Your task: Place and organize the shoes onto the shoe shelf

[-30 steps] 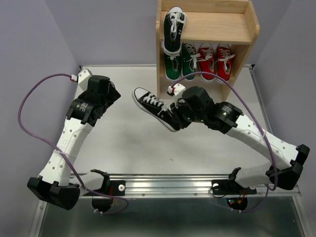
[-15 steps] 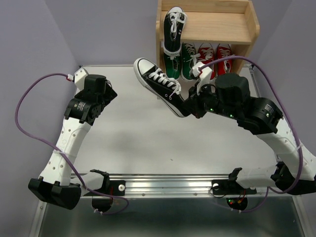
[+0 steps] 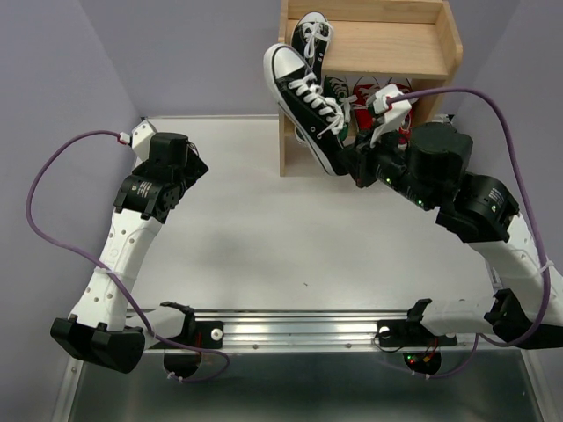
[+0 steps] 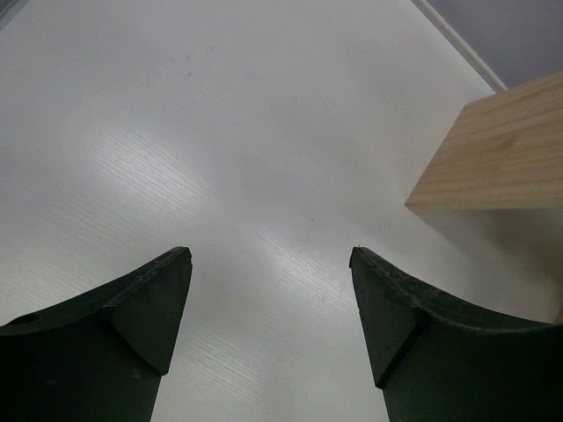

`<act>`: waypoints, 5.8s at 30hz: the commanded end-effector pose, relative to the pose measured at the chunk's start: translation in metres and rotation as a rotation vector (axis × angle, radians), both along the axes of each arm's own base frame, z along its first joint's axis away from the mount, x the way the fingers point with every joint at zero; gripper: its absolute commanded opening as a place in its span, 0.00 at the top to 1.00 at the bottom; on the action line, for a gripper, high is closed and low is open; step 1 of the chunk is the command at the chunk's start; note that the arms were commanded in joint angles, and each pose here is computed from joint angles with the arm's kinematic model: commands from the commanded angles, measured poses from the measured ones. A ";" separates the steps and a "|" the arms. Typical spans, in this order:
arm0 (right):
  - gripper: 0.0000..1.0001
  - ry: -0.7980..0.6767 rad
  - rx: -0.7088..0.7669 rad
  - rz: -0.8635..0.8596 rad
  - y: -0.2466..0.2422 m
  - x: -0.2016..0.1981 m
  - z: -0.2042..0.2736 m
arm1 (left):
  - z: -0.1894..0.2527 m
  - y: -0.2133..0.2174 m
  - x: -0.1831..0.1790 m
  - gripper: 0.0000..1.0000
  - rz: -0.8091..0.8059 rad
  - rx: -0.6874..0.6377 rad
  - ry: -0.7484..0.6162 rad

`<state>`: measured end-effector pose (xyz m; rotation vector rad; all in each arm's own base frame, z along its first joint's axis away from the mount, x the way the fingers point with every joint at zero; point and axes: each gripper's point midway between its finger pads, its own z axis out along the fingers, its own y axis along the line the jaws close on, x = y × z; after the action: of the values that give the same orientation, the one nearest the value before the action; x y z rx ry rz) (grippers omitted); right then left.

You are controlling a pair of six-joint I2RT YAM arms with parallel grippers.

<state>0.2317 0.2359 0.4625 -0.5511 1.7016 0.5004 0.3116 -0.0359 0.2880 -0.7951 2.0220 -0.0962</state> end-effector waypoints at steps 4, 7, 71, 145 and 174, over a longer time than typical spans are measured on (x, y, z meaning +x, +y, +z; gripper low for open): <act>0.99 -0.309 0.372 -0.307 -0.068 0.011 0.138 | 0.011 0.004 -0.001 0.16 0.008 -0.005 -0.044; 0.99 -0.335 0.381 -0.397 -0.081 0.018 0.146 | 0.010 0.004 -0.001 0.16 0.005 -0.006 -0.043; 0.99 -0.136 0.255 -0.630 -0.072 0.210 0.074 | -0.022 0.001 -0.007 0.16 -0.045 0.003 0.014; 0.26 -0.151 0.342 -0.578 -0.069 0.195 0.098 | -0.020 -0.001 -0.011 0.16 -0.039 -0.027 0.004; 0.00 0.250 0.186 -0.734 -0.160 0.036 -0.063 | 0.056 -0.005 0.018 0.16 -0.155 0.079 -0.217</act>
<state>0.2737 0.0839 0.4625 0.2028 1.7546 0.2599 0.3235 -0.0422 0.3069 -0.6124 1.9688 -0.1554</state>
